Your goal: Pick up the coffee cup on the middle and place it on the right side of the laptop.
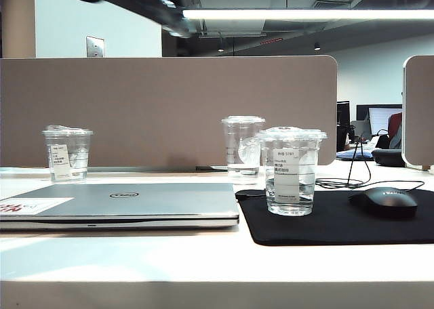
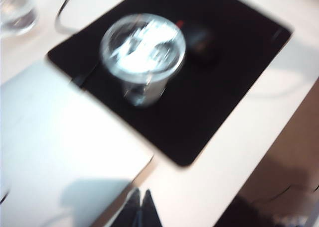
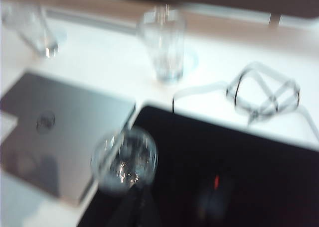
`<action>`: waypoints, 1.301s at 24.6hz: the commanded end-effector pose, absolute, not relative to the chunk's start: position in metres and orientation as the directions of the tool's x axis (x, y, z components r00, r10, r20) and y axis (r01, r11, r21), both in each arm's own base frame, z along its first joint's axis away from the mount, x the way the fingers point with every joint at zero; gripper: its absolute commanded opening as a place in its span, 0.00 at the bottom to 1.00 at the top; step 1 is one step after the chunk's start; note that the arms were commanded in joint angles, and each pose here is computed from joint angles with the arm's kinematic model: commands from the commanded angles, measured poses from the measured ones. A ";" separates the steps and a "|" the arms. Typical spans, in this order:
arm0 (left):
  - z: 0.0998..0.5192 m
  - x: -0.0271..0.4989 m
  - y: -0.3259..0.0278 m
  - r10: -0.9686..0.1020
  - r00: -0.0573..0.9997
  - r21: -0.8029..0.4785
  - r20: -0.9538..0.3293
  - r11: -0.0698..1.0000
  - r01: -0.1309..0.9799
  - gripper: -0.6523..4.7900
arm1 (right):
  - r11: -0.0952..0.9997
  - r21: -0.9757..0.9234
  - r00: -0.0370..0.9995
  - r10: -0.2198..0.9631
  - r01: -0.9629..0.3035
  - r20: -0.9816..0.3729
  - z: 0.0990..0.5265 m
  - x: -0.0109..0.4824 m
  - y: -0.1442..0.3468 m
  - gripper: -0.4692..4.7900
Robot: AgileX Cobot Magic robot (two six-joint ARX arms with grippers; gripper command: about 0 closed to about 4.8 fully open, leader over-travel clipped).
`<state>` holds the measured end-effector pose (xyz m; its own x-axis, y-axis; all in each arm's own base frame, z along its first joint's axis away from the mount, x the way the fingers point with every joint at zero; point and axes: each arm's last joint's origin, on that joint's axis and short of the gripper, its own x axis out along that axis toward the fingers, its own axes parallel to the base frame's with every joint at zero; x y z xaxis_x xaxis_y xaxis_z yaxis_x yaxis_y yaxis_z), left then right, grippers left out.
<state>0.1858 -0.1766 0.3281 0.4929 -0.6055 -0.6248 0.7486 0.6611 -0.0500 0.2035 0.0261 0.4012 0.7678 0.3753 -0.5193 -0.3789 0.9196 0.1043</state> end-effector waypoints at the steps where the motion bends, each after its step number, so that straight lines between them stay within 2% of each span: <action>1: 0.330 0.173 -0.163 -0.528 0.501 0.007 -0.686 0.683 0.730 0.11 | 0.904 0.065 0.708 0.374 -0.422 -0.599 0.397 0.185 0.025 0.08; 4: 0.332 0.163 -0.152 -0.499 0.510 0.027 -0.701 0.695 0.718 0.11 | 0.894 0.057 0.706 0.389 -0.445 -0.592 0.394 0.167 0.028 0.08; 11: 0.332 0.134 -0.123 -0.500 0.581 0.076 -0.643 0.713 0.697 0.11 | 0.872 0.046 0.706 0.425 -0.487 -0.566 0.372 0.122 0.029 0.08; 22: 0.283 0.074 -0.068 -0.563 0.630 0.069 -0.535 0.714 0.697 0.11 | 0.898 -0.021 0.792 0.376 -0.439 -0.481 0.304 0.073 0.020 0.08; 26: 0.285 0.069 -0.056 -0.454 0.780 0.063 -0.431 0.847 0.528 0.11 | 0.912 0.036 0.831 0.388 -0.409 -0.398 0.291 0.072 0.020 0.08; 32: 0.264 0.063 -0.049 -0.487 0.853 0.082 -0.187 0.857 0.508 0.11 | 0.878 0.016 0.843 0.463 -0.478 -0.275 0.274 0.066 0.023 0.08</action>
